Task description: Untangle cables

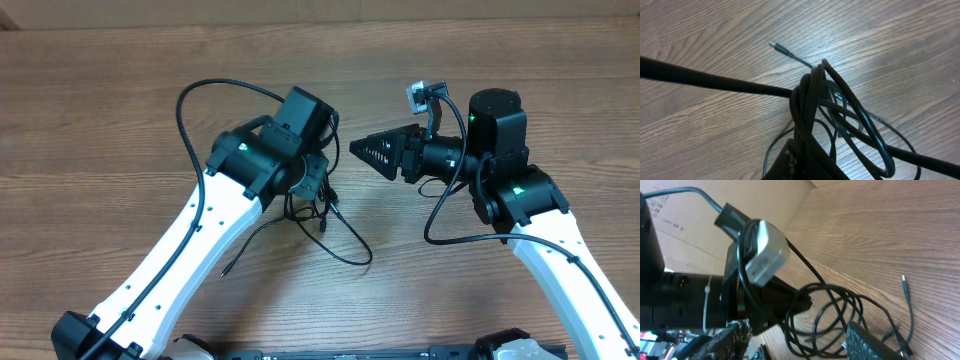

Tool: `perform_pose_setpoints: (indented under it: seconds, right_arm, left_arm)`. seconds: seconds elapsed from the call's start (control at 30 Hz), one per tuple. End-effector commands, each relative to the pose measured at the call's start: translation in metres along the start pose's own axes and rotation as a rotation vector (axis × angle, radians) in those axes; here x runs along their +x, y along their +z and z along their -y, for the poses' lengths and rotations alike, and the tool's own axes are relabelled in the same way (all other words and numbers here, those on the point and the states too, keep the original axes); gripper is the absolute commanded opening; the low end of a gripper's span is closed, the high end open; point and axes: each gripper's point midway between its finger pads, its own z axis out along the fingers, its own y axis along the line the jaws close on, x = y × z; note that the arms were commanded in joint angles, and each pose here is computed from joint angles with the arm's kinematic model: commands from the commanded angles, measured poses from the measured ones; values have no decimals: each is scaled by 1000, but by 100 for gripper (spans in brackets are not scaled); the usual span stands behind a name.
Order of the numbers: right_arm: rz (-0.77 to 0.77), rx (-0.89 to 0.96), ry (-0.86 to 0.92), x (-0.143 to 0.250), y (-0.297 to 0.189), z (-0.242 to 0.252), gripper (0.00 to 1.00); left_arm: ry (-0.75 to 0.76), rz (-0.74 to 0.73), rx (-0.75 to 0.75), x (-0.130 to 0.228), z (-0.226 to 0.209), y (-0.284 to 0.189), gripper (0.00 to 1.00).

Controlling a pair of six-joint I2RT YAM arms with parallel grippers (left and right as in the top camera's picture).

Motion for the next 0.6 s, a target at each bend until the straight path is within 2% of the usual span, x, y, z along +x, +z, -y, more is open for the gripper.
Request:
perform_pose_setpoints:
  seconds: [0.0,0.23,0.33,0.43,0.57]
  right_arm:
    - [6,-7,-96,-2,1,-8,61]
    - [7,14,-171,0,6,-8,61]
    - [28,135,-162,-3,6,12,57]
    - [62,302,-137,-8,-1,41,45]
    - [103,462,-113,-14,-13,68,43]
  left_arm:
    - [-52,32,20,-9,3,-6,4]
    - [-21,45,85,-11,25,-8,4]
    - [-1,51,107,-11,35,-10,4]
    - [37,46,114,-8,41,-10,4]
    - [126,1,125,4,44,-11,4]
